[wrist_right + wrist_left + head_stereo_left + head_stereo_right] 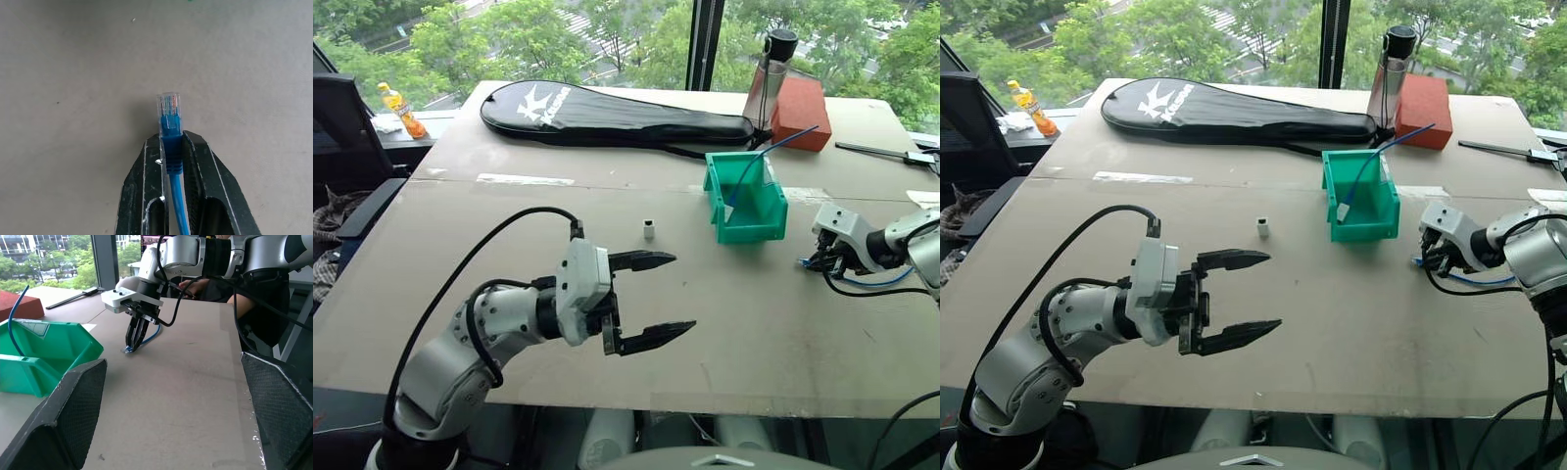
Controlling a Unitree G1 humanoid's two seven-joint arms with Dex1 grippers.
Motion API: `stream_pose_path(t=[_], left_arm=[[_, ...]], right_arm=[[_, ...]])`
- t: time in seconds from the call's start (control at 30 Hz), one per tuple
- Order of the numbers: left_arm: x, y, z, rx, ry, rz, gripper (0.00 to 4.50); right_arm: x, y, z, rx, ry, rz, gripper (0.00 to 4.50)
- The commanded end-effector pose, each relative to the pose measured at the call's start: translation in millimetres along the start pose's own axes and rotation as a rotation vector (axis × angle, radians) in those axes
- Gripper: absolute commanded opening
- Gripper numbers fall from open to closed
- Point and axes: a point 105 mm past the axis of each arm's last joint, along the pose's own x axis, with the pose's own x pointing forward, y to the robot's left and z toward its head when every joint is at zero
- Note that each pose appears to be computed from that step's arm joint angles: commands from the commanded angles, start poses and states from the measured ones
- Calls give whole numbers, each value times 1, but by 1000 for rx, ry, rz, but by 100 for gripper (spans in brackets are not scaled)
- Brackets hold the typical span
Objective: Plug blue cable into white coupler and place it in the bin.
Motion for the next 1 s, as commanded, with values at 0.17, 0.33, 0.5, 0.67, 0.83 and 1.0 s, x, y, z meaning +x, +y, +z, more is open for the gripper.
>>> stream_pose_path(t=[0.17, 0.33, 0.5, 0.67, 0.83, 1.0], left_arm=[[-35, 6, -32, -42, -15, 71, 450], [-56, 11, -40, -63, -6, 72, 450], [-76, 17, -48, -57, 32, 63, 450], [-81, 16, -53, -50, 37, 59, 450], [-81, 13, -58, -54, 41, 54, 450], [-83, 12, -61, -57, 43, 55, 450]], right_arm=[[6, 68, 59, -266, -34, 111, 4], [18, 87, 84, -345, -53, 122, 4], [35, 90, 100, -437, -22, 116, 4], [51, 88, 107, -492, 0, 111, 4], [53, 88, 105, -530, -2, 118, 209], [26, 89, 120, -505, -122, 87, 444]])
